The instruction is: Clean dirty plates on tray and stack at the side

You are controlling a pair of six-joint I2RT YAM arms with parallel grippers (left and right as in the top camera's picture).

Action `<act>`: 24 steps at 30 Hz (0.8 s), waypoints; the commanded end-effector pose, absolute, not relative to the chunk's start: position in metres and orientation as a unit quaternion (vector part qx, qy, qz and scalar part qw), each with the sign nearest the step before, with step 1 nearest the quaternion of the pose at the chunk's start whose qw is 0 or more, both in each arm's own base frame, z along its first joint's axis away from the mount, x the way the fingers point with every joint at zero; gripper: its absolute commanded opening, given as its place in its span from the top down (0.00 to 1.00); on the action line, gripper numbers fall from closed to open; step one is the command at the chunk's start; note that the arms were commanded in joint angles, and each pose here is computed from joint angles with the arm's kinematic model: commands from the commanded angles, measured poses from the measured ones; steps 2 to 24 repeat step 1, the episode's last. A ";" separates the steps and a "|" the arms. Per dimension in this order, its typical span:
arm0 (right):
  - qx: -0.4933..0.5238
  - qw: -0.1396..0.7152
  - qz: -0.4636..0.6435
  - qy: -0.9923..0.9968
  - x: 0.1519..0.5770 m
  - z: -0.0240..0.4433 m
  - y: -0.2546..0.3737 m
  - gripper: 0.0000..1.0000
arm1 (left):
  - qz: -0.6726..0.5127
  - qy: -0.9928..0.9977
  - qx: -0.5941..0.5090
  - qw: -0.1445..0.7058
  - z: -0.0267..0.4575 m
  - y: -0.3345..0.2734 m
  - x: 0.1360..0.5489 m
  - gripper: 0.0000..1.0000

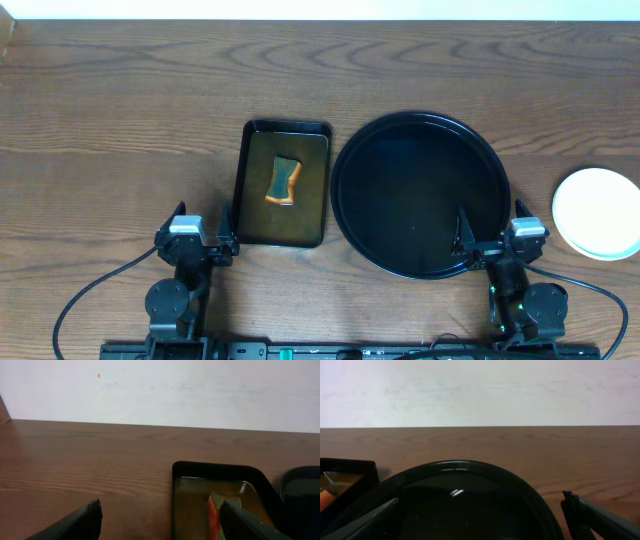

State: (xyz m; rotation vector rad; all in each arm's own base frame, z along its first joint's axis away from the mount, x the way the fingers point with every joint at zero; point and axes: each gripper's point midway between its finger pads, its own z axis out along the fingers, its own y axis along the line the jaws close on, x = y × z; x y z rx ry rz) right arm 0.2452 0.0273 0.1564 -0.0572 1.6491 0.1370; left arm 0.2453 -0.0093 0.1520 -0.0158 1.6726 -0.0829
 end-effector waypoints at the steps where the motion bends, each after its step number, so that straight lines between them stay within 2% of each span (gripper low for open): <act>1: -0.025 0.676 0.063 0.733 0.245 0.156 0.028 0.01 | -0.036 0.757 0.003 0.652 0.138 -0.011 0.244 0.24; 24: -0.025 0.676 0.063 0.733 0.245 0.156 0.028 0.01 | -0.036 0.757 0.003 0.652 0.138 -0.011 0.244 0.24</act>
